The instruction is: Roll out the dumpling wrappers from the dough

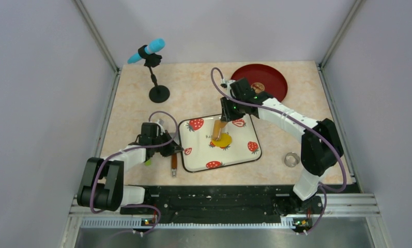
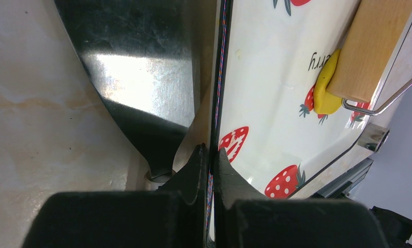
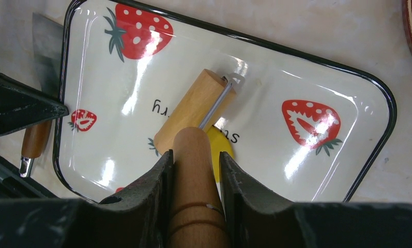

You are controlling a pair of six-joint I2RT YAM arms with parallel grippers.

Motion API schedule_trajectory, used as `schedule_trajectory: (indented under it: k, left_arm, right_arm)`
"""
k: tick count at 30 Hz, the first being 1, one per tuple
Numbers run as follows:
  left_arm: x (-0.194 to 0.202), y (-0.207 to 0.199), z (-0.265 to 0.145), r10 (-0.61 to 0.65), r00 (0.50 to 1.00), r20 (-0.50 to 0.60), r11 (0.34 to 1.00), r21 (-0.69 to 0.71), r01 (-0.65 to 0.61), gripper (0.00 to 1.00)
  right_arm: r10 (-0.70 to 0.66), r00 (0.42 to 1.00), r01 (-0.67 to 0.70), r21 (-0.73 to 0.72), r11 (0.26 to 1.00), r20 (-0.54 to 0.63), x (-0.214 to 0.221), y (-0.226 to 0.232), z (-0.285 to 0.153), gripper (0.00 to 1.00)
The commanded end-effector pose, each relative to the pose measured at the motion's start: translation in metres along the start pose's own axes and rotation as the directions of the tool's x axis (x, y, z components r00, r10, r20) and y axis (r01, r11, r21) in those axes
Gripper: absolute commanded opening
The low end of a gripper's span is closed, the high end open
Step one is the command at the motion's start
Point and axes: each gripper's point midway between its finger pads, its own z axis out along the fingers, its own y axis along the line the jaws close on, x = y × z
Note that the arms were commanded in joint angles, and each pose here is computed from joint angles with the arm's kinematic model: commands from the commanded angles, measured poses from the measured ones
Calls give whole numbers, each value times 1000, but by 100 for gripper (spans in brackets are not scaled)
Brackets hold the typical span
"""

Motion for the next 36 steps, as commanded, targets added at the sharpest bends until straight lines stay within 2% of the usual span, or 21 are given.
schedule_trajectory:
  k: [1, 13, 21, 27, 36]
  left_arm:
    - [0, 28, -1, -7, 1000, 20, 993, -120, 9, 0]
    - [0, 28, 0, -6, 1000, 18, 993, -119, 8, 0]
    - [0, 29, 0, -8, 1000, 15, 993, -120, 9, 0]
    - [0, 28, 0, -7, 1000, 13, 993, -119, 8, 0]
    - [0, 28, 0, -6, 1000, 14, 993, -118, 8, 0]
  right_arm:
    - [7, 840, 157, 255, 954, -543, 169, -72, 21, 0]
    - [-56, 848, 167, 165, 972, -527, 151, -35, 47, 0]
    - [-119, 886, 177, 91, 980, -448, 110, 15, 48, 0]
    - [-146, 931, 166, 33, 986, -335, 75, 49, 21, 0]
    - [-142, 982, 146, 19, 989, -125, 23, 66, -47, 0]
